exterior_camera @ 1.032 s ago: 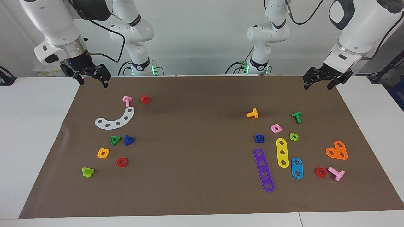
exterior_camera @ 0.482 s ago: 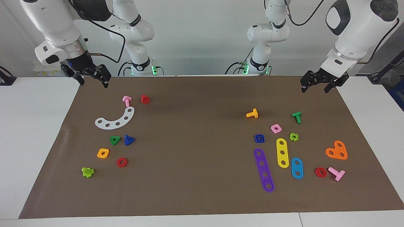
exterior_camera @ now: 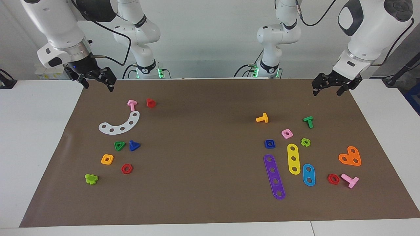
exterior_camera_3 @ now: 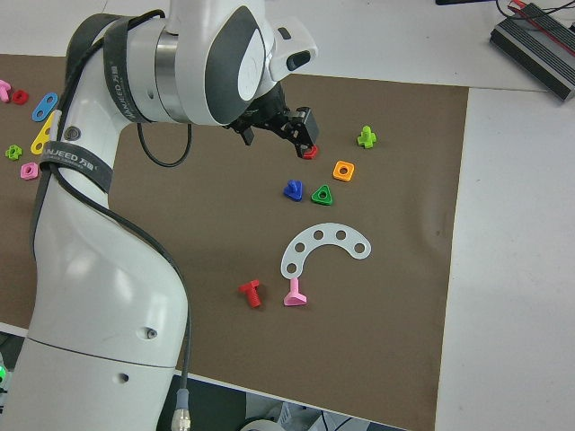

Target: Unscrew and place screws in storage area

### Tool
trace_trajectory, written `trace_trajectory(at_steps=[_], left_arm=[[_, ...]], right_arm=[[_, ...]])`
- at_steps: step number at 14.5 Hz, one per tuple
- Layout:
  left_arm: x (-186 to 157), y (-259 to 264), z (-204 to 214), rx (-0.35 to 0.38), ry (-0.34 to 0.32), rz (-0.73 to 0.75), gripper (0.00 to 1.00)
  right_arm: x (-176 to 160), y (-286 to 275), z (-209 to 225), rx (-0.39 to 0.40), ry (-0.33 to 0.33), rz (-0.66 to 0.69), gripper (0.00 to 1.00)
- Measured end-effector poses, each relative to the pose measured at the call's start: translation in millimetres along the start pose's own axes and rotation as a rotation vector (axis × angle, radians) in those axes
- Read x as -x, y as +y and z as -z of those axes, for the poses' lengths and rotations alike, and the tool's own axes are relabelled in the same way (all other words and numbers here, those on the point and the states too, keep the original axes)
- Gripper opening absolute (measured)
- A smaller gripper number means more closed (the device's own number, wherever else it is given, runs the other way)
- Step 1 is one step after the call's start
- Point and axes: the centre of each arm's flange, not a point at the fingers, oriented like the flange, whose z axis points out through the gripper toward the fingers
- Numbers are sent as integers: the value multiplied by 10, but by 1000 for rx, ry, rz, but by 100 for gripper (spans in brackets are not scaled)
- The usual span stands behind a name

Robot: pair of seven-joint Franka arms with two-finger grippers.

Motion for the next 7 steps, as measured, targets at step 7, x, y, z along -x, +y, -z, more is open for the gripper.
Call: trace_trajectory(at_steps=[7], left_arm=[[-3, 1, -1, 0, 2, 0, 100]], right_arm=[[-62, -16, 22, -8, 53, -1, 100]])
